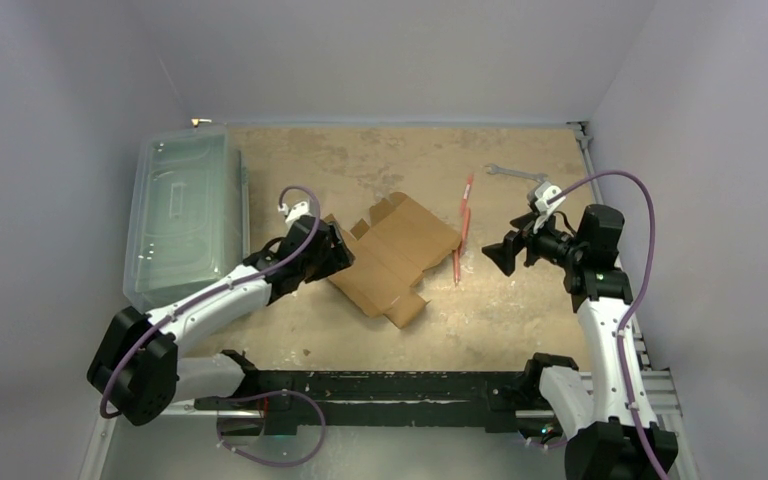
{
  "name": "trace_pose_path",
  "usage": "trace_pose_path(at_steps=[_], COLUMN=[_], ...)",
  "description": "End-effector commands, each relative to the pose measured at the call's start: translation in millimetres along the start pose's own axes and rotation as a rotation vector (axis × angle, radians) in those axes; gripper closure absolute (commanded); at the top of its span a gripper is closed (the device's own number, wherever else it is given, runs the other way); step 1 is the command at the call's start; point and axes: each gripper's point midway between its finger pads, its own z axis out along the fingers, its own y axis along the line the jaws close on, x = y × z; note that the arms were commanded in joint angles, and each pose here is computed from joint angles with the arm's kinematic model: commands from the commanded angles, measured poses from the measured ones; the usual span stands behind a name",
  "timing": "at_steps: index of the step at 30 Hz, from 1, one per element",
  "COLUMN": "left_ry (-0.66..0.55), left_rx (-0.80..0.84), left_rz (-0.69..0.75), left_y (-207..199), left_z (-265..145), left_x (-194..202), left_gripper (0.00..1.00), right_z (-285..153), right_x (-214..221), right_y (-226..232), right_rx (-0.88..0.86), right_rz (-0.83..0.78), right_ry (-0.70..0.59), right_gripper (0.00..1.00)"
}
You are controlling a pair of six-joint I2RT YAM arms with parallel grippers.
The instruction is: Fold the paper box
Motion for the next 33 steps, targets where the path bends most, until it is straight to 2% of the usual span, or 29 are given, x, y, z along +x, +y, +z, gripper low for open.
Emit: trace_pose_path(at_steps=[1, 6, 14, 20, 27, 33], left_ry=[-0.044, -0.031, -0.044, -0.051, -0.128, -0.189], left_rx=[-0.052, -0.040, -0.103, -0.090, -0.002, 0.191], left_rz=[-0.120, -0.133, -0.172, -0.187, -0.137, -0.118], left_y=[14, 18, 38, 44, 40, 20], left_z=[-6, -4, 3, 11, 13, 3], left_x=[-2, 6, 15, 23, 15, 11], left_gripper=[0.30, 0.26, 0.26, 0.29, 0.32, 0.31], right_z=[-1, 0, 0, 1, 3, 6], right_x=[-7, -6, -5, -4, -3, -3], right_y=[-1, -2, -2, -3, 2, 8], right_rx=[-0.001, 0.000, 0.000, -0.002, -0.035, -0.059], right_rz=[-0.048, -0.048, -0.049, -0.045, -0.036, -0.040], right_ry=[-0.031, -0.028, -0.027, -0.024, -0.027, -0.024], right_gripper=[0.01, 0.01, 0.01, 0.01, 0.01, 0.01])
